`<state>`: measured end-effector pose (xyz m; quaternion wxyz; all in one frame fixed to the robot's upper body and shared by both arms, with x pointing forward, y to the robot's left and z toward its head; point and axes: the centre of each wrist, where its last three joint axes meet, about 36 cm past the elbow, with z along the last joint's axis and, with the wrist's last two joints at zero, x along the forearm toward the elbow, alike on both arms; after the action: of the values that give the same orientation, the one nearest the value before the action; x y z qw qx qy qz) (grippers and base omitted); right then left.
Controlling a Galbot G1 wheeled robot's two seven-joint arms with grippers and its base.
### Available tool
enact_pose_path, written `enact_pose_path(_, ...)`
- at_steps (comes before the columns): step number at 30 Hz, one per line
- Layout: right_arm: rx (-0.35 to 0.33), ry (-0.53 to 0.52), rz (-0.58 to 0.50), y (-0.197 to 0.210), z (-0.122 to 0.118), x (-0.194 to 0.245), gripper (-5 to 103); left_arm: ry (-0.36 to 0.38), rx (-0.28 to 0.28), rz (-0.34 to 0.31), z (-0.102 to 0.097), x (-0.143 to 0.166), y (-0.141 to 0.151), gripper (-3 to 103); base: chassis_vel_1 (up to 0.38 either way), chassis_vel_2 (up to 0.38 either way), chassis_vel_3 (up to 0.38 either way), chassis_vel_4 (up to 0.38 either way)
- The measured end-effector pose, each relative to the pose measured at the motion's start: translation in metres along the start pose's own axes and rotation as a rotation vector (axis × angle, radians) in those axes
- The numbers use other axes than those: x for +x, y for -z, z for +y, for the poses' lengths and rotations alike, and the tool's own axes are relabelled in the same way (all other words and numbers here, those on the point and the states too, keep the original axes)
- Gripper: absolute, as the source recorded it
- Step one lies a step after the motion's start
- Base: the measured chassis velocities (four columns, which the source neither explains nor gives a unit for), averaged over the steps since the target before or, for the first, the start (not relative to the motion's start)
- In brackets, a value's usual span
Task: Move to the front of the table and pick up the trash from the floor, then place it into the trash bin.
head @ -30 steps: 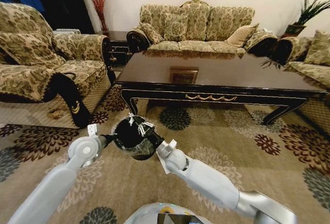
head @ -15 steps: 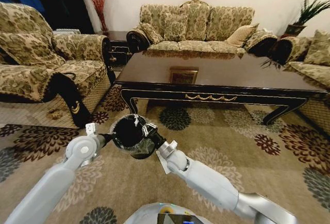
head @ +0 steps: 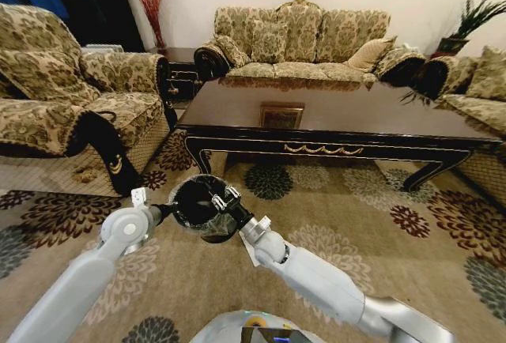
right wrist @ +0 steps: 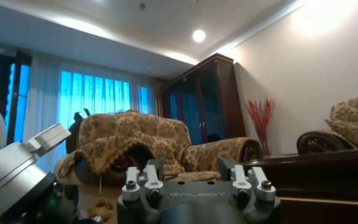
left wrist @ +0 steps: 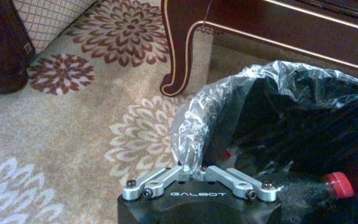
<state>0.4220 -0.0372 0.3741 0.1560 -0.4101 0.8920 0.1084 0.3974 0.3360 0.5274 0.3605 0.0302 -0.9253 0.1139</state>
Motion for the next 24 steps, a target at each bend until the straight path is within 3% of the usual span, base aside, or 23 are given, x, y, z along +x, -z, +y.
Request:
enact_pose_path(3, 0.006, -0.021, -0.006, 0.005, -0.007, 0.001, 65, 0.002, 0.001, -0.002, 0.001, 0.0, 0.001, 1, 0.0, 0.0, 0.0, 0.0)
enact_pose_path(4, 0.007, -0.027, -0.008, 0.006, -0.009, 0.002, 76, 0.003, 0.002, -0.003, 0.001, 0.001, 0.001, 1, 0.0, 0.0, 0.0, 0.0)
enact_pose_path(7, 0.012, -0.043, -0.009, 0.009, -0.015, 0.004, 81, 0.006, 0.001, -0.006, 0.002, 0.002, 0.001, 1, 0.0, 0.0, 0.0, 0.0)
enact_pose_path(8, 0.019, -0.053, -0.01, 0.012, -0.02, 0.007, 91, 0.008, 0.0, -0.009, 0.003, 0.003, 0.002, 1, 0.0, 0.0, 0.0, 0.0)
enact_pose_path(14, 0.004, -0.136, 0.029, 0.022, -0.036, 0.018, 100, 0.021, 0.001, -0.024, 0.009, 0.008, 0.007, 1, 0.0, 0.0, 0.0, 0.0)
enact_pose_path(17, -0.068, -0.315, 0.122, 0.028, -0.051, 0.025, 100, 0.035, 0.003, -0.04, 0.017, 0.015, 0.013, 1, 0.0, 0.0, 0.0, 0.0)
enact_pose_path(19, -0.078, -0.372, 0.148, 0.029, -0.055, 0.027, 100, 0.038, 0.003, -0.043, 0.018, 0.016, 0.014, 1, 0.0, 0.0, 0.0, 0.0)
enact_pose_path(21, -0.084, -0.567, 0.266, 0.027, -0.068, 0.035, 100, 0.048, 0.002, -0.053, 0.022, 0.019, 0.017, 1, 0.0, 0.0, 0.0, 0.0)
enact_pose_path(22, -0.084, -0.567, 0.266, 0.027, -0.068, 0.035, 100, 0.048, 0.002, -0.053, 0.022, 0.019, 0.017, 1, 0.0, 0.0, 0.0, 0.0)
enact_pose_path(24, -0.099, -0.783, 0.432, 0.024, -0.075, 0.042, 100, 0.054, 0.001, -0.062, 0.025, 0.022, 0.02, 1, 0.0, 0.0, 0.0, 0.0)
